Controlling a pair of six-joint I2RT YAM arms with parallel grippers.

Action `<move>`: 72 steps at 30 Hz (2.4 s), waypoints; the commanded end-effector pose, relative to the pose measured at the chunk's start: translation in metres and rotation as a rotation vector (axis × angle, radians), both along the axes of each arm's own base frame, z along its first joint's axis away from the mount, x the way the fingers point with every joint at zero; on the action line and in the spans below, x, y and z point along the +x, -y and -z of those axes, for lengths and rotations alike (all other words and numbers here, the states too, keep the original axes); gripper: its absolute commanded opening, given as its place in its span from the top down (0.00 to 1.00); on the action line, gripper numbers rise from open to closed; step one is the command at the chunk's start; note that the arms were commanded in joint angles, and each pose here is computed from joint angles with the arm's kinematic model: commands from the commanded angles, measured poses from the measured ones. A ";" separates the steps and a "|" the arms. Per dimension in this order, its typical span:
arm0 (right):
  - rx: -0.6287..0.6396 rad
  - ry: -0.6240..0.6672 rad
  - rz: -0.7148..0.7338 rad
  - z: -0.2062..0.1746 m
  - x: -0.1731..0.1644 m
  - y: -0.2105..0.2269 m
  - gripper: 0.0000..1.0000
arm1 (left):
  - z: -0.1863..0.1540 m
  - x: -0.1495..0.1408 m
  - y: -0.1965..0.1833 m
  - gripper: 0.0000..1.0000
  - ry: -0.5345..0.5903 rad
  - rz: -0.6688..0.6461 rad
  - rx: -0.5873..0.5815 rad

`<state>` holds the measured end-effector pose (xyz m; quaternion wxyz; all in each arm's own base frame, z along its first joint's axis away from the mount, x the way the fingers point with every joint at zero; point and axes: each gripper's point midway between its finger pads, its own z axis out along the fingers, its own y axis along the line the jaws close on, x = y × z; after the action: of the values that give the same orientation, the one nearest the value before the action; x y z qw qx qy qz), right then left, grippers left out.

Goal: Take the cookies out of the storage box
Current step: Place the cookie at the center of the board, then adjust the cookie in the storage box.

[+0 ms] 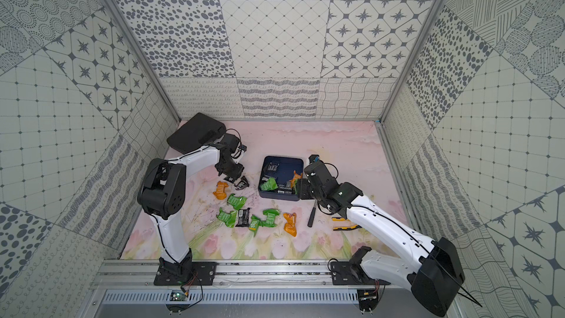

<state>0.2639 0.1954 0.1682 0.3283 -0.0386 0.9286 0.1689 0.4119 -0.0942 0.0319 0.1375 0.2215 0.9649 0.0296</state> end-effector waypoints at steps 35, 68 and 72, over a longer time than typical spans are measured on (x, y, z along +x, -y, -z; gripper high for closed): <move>-0.487 -0.112 -0.782 0.088 0.051 -0.085 0.47 | -0.138 -0.115 -0.035 0.30 0.613 -0.589 -0.586; -0.456 -0.068 -0.595 0.071 0.083 -0.095 0.37 | -0.145 -0.114 -0.044 0.29 0.642 -0.645 -0.574; -0.465 -0.111 -0.642 0.080 0.067 -0.092 0.37 | -0.145 -0.114 -0.043 0.30 0.642 -0.647 -0.582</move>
<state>0.3433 0.2818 0.0779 0.1952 -0.3877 0.9006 0.0231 0.2953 -0.0565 0.1717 0.4583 -0.1393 0.8674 -0.1347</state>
